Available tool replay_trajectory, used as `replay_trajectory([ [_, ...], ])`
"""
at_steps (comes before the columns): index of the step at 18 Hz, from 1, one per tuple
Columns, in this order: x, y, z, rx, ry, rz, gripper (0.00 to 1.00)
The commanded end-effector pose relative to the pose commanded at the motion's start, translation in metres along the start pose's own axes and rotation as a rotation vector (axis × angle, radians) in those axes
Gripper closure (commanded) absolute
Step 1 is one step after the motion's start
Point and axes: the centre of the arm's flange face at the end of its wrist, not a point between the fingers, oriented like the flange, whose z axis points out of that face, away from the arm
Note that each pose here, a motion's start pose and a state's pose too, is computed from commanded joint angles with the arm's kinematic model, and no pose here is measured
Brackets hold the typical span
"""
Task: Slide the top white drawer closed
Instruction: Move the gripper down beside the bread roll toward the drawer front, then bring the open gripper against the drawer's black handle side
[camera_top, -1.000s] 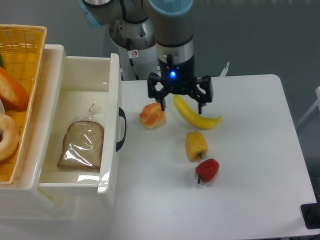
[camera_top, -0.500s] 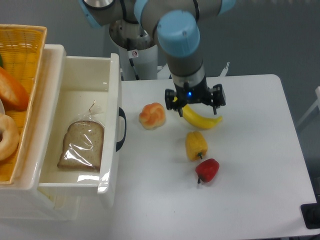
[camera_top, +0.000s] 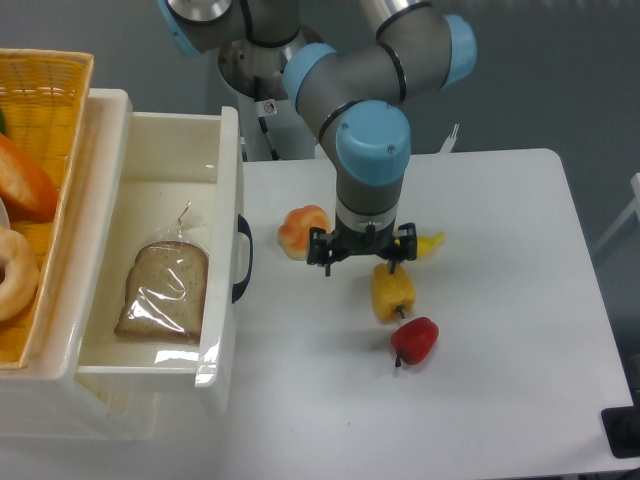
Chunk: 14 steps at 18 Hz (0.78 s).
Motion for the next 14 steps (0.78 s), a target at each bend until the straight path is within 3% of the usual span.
replay_trajectory([
  [7, 0.021, -0.006, 0.018, -0.01, 0.062, -0.007, 0.0],
  [14, 0.029, -0.007, 0.023, -0.014, 0.078, 0.01, 0.0],
])
